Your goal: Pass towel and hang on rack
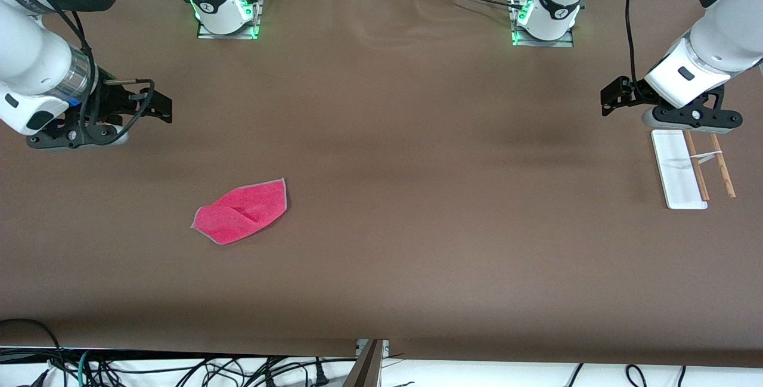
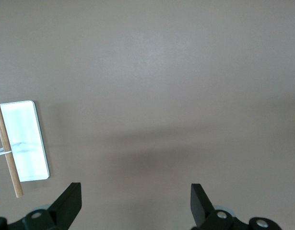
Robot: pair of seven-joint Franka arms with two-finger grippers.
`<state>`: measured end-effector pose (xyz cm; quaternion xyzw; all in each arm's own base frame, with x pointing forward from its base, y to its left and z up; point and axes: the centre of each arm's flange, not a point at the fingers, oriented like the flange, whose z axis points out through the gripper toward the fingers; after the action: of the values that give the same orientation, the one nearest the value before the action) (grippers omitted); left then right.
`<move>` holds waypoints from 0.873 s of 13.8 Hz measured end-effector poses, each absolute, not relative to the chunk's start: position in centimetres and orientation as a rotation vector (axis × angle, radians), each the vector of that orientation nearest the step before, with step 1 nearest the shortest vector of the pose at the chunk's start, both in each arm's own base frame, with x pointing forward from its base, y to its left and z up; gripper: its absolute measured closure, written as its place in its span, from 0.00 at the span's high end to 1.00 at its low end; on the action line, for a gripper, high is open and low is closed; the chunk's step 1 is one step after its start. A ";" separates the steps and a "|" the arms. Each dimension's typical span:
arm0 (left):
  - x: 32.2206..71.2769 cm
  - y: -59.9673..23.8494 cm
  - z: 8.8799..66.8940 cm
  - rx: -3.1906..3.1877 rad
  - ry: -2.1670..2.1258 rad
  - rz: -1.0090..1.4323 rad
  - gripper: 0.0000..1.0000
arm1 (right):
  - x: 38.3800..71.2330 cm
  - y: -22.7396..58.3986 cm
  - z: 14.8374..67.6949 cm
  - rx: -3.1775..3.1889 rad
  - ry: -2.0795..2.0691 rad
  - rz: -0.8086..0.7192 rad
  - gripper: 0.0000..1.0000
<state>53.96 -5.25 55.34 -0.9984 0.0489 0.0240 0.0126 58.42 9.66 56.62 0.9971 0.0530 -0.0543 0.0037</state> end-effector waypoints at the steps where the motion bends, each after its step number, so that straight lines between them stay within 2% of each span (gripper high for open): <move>1: 54.0 -5.2 55.3 -3.112 0.152 0.075 1.00 | 58.4 9.7 56.6 3.125 0.167 -0.170 0.99; 12: 54.0 -5.2 55.6 -3.113 0.150 0.065 1.00 | 58.5 9.7 56.4 3.125 0.167 -0.170 0.99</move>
<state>54.04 -5.17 55.64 -0.9986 0.0481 0.0208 0.0124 58.55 9.73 56.39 0.9971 0.0532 -0.0544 0.0037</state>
